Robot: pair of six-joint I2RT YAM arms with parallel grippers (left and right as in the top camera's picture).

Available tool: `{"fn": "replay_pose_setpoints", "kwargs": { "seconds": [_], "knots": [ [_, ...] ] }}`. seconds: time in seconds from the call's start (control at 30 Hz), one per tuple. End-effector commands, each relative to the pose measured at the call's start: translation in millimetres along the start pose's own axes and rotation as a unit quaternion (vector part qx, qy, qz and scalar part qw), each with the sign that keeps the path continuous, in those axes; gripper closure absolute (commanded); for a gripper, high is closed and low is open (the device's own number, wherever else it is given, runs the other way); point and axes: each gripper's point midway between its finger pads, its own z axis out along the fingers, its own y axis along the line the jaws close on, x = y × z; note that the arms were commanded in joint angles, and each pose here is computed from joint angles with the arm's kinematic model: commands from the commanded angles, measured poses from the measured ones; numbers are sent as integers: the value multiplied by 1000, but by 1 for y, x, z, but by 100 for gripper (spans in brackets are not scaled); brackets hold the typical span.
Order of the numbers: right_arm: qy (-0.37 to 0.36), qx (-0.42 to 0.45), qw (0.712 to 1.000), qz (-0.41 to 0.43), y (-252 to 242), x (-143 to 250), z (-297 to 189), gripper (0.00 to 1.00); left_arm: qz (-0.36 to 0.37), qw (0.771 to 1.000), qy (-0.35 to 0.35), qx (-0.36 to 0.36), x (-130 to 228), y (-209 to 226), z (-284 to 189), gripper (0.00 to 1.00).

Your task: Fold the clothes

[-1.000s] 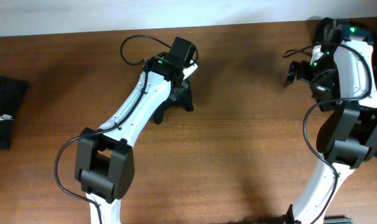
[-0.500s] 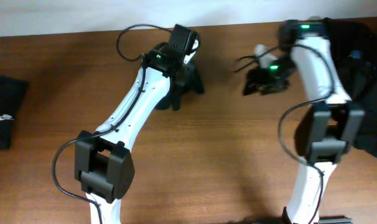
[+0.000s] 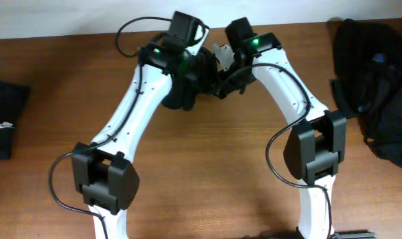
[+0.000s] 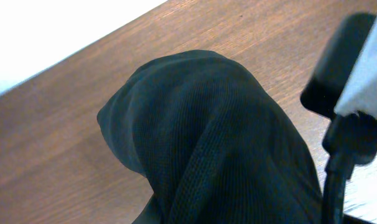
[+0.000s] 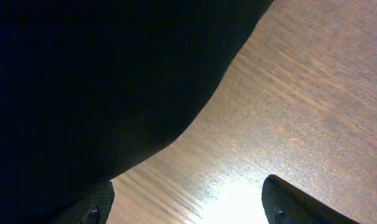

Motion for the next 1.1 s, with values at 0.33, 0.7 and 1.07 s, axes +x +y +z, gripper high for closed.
{"fn": "replay_pose_setpoints", "kwargs": {
  "seconds": [0.33, 0.7, 1.07],
  "knots": [
    [-126, 95, 987, -25, 9, -36, -105, 18, -107, 993, -4, 46, 1, 41, -9, 100],
    [-247, 188, 945, -98, 69, -34, -232, 21, -165, 984, 7, 58, 10, 57, -11, 100],
    [-215, 175, 956, -96, 69, -31, -181, 20, -218, 964, -9, 153, -8, 53, -41, 100]
  ]
}}
